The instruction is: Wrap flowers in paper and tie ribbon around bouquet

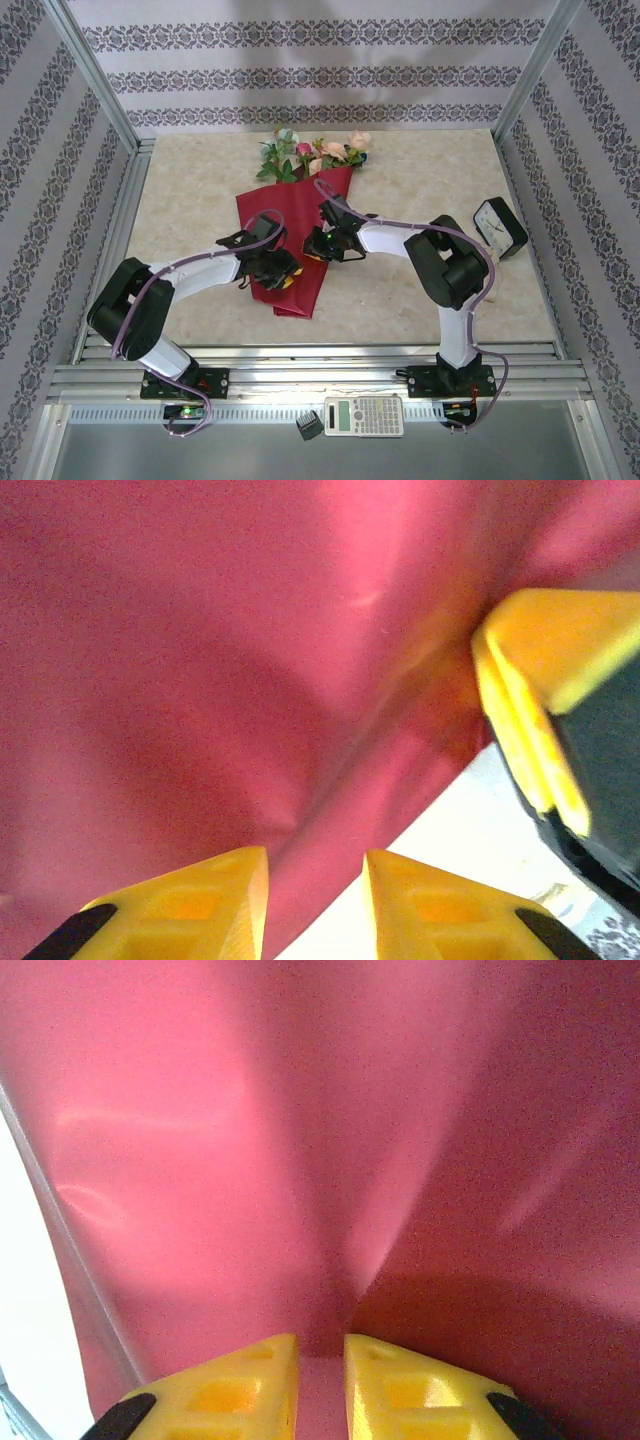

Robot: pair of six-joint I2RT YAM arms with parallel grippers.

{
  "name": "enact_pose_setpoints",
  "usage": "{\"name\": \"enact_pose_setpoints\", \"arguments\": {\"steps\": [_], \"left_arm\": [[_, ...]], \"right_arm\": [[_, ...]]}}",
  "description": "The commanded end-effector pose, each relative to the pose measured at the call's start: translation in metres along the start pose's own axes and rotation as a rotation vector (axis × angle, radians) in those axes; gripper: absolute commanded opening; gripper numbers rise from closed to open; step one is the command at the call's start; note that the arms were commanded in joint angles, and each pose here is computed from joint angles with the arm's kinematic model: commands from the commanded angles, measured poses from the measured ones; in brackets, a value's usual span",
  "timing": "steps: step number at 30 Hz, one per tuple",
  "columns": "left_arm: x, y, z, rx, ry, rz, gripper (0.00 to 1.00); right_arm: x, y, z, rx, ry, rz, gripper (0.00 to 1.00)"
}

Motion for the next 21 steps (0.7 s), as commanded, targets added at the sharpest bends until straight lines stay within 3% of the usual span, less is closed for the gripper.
{"name": "enact_pose_setpoints", "arguments": {"steps": [1, 5, 11, 16, 21], "left_arm": [[0.011, 0.003, 0.027, 0.114, 0.015, -0.038, 0.3], [0.013, 0.02, 0.039, 0.159, 0.011, -0.002, 0.29], [0.015, 0.028, 0.08, 0.2, -0.064, -0.015, 0.24], [0.017, 0.035, 0.099, 0.186, -0.12, -0.014, 0.23], [0.02, 0.039, 0.113, 0.206, -0.15, -0.019, 0.2]], "right_arm": [[-0.001, 0.0, 0.0, -0.024, -0.021, 0.032, 0.22], [0.001, -0.004, 0.004, -0.01, -0.022, 0.024, 0.24], [0.012, -0.042, 0.021, 0.021, -0.083, -0.064, 0.38], [0.021, -0.087, -0.003, 0.031, -0.054, -0.194, 0.43], [0.032, -0.094, -0.033, 0.048, -0.033, -0.229, 0.45]]}}
Point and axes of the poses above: each hand's point on the last joint's axis, 136 mm out from that joint toward the fingers, its own y axis out along the fingers, its own z axis along the line the jaws close on, x = y × z, the point moved 7 cm from there along -y, back along the fingers, and after that the axes turned 12 degrees about -y, right-handed, at the moved point
